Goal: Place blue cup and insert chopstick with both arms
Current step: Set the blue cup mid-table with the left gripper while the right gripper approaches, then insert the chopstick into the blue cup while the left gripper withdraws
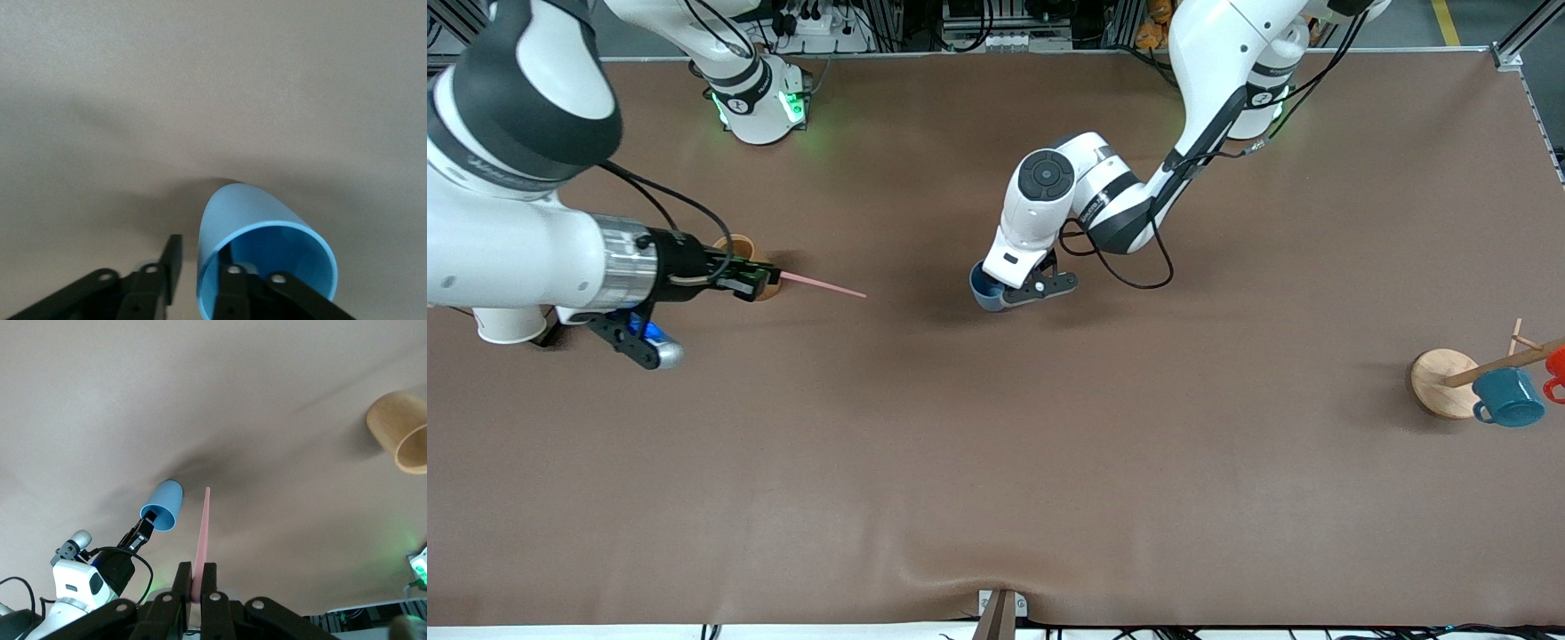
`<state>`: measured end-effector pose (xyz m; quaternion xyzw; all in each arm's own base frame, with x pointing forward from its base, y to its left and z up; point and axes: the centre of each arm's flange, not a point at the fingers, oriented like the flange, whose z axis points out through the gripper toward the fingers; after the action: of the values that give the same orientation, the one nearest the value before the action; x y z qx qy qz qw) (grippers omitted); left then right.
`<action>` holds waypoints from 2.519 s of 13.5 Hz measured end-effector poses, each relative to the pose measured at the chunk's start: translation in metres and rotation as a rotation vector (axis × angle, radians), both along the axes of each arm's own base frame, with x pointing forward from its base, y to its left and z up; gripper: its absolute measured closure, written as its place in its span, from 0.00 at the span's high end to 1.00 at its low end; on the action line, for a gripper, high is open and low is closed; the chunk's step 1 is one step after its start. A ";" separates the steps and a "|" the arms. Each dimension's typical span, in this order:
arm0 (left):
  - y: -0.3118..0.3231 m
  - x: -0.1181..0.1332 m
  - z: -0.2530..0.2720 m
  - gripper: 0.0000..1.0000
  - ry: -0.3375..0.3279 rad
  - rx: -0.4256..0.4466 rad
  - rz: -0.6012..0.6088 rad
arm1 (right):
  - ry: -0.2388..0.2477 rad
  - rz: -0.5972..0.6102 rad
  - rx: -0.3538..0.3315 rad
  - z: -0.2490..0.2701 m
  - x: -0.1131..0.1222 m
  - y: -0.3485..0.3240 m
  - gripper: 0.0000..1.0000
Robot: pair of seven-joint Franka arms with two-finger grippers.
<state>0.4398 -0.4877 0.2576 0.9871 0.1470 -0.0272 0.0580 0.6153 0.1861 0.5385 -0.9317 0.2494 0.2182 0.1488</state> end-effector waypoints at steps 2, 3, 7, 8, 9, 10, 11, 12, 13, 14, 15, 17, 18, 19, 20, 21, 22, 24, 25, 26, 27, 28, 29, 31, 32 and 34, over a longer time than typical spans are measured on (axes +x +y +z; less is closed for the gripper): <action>0.002 0.011 0.020 0.56 0.012 0.036 0.009 | 0.021 -0.047 -0.001 -0.007 -0.002 0.015 0.09; 0.004 0.019 0.040 0.67 0.015 0.060 0.016 | 0.030 -0.070 -0.005 -0.011 -0.003 0.025 0.09; 0.040 0.057 0.141 1.00 -0.013 0.121 0.079 | 0.062 -0.123 -0.032 -0.030 -0.015 0.068 0.09; 0.055 0.067 0.164 1.00 -0.030 0.123 0.092 | 0.064 -0.144 -0.041 -0.036 -0.018 0.083 0.09; 0.073 0.077 0.183 1.00 -0.049 0.122 0.108 | 0.063 -0.160 -0.048 -0.041 -0.023 0.099 0.09; 0.092 0.086 0.200 1.00 -0.063 0.124 0.121 | 0.065 -0.170 -0.057 -0.045 -0.030 0.117 0.09; 0.111 0.095 0.213 1.00 -0.075 0.128 0.126 | 0.075 -0.175 -0.064 -0.050 -0.036 0.131 0.09; 0.130 0.102 0.224 1.00 -0.085 0.131 0.125 | 0.090 -0.178 -0.067 -0.055 -0.041 0.141 0.09; 0.148 0.110 0.234 1.00 -0.093 0.136 0.122 | 0.102 -0.182 -0.065 -0.059 -0.043 0.148 0.09; 0.164 0.116 0.242 1.00 -0.101 0.140 0.118 | 0.105 -0.190 -0.065 -0.064 -0.045 0.155 0.09; 0.178 0.121 0.247 1.00 -0.106 0.143 0.113 | 0.102 -0.205 -0.063 -0.069 -0.046 0.163 0.09; 0.201 0.130 0.252 1.00 -0.103 0.153 0.109 | 0.092 -0.216 -0.067 -0.083 -0.054 0.183 0.09; 0.215 0.135 0.254 1.00 -0.099 0.160 0.095 | 0.093 -0.211 -0.071 -0.090 -0.060 0.193 0.09; 0.231 0.140 0.256 1.00 -0.097 0.166 0.071 | 0.093 -0.209 -0.075 -0.095 -0.063 0.200 0.09; 0.248 0.145 0.260 1.00 -0.097 0.172 0.049 | 0.091 -0.212 -0.075 -0.098 -0.063 0.204 0.09; 0.267 0.149 0.267 1.00 -0.101 0.177 0.033 | 0.094 -0.213 -0.078 -0.102 -0.063 0.204 0.10; 0.284 0.152 0.276 1.00 -0.109 0.183 0.019 | 0.104 -0.217 -0.086 -0.108 -0.064 0.204 0.15; 0.312 0.149 0.297 1.00 -0.120 0.200 -0.008 | 0.125 -0.234 -0.104 -0.117 -0.065 0.205 0.37; 0.321 0.146 0.307 1.00 -0.119 0.206 -0.019 | 0.128 -0.242 -0.107 -0.118 -0.064 0.203 0.46; 0.328 0.141 0.316 1.00 -0.121 0.206 -0.026 | 0.132 -0.249 -0.112 -0.117 -0.061 0.198 0.57; 0.333 0.137 0.326 1.00 -0.120 0.207 -0.035 | 0.147 -0.256 -0.121 -0.113 -0.056 0.187 0.66; 0.340 0.134 0.335 1.00 -0.114 0.208 -0.050 | 0.167 -0.264 -0.131 -0.104 -0.049 0.167 0.78; 0.347 0.132 0.343 1.00 -0.108 0.205 -0.077 | 0.183 -0.259 -0.134 -0.091 -0.040 0.140 0.87; 0.370 0.131 0.356 1.00 -0.107 0.209 -0.151 | 0.185 -0.207 -0.134 -0.064 -0.022 0.067 1.00; 0.384 0.130 0.360 1.00 -0.100 0.214 -0.189 | 0.162 -0.195 -0.158 -0.053 -0.015 0.029 1.00; 0.409 0.126 0.368 1.00 -0.083 0.202 -0.234 | 0.112 -0.148 -0.211 -0.038 -0.011 -0.018 1.00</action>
<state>0.5657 -0.0783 0.6254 0.9985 0.0306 0.0219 -0.0392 0.6043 0.1677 0.5000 -0.9077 0.3467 0.2307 0.0515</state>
